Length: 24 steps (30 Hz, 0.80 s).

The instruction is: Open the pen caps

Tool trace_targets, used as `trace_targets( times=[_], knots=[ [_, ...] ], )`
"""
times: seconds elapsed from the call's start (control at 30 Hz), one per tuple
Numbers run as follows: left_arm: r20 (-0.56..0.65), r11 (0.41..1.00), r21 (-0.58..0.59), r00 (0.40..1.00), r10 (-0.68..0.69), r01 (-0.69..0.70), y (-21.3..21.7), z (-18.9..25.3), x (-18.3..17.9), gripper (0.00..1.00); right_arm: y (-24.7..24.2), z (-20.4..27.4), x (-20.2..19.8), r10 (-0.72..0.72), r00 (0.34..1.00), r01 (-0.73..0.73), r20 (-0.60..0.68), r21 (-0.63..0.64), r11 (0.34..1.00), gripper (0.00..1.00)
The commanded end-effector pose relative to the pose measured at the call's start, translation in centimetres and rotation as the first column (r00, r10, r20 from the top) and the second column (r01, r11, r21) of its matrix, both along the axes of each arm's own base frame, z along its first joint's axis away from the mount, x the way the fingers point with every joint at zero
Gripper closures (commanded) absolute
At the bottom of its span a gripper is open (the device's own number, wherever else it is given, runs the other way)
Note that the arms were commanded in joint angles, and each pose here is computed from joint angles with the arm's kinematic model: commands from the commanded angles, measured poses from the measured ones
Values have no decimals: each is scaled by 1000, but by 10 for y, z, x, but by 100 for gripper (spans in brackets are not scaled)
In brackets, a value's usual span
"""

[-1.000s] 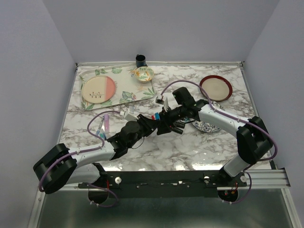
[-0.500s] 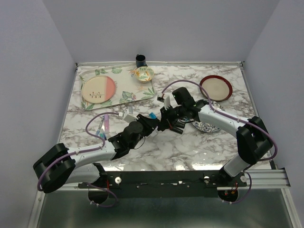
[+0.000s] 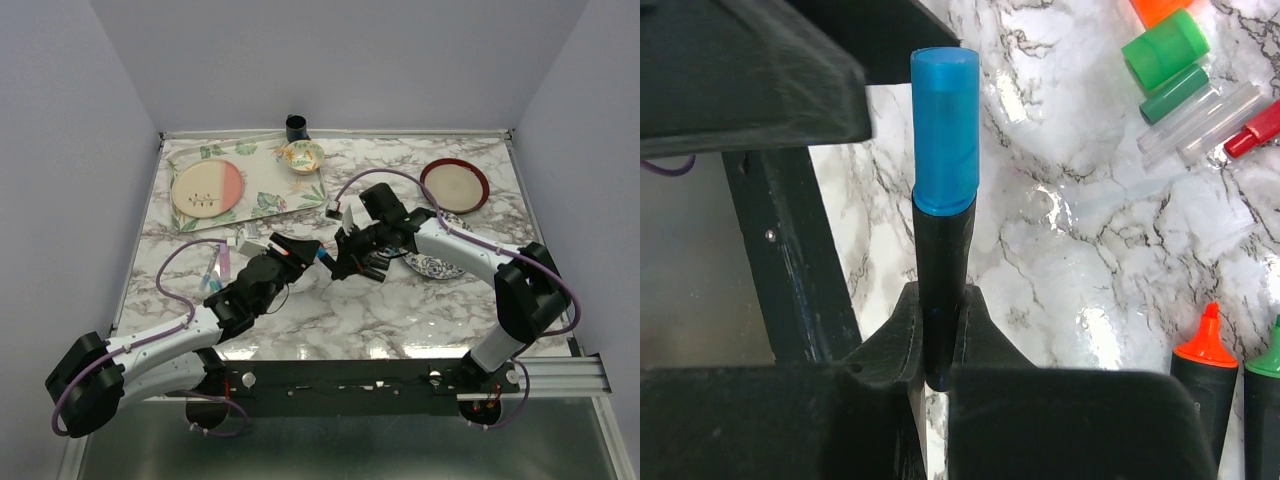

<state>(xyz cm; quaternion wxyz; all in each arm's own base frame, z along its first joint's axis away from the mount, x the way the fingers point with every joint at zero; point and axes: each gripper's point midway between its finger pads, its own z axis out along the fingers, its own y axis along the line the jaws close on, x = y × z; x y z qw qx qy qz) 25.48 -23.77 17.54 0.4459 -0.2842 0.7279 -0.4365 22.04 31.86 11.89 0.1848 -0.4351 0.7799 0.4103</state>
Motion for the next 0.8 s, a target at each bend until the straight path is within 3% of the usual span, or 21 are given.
trace_targets(
  times=[0.0, 0.77],
  knots=[
    [-39, 997, 82, 999, 8, -5, 4, -15, 3, 31, 3, 7, -5, 55, 998, -55, 2, 23, 998, 99],
    [-81, 997, 62, 996, -35, 40, -20, -28, 11, 52, 7, -6, -7, 74, 996, -71, 53, -58, 996, 99]
  ],
)
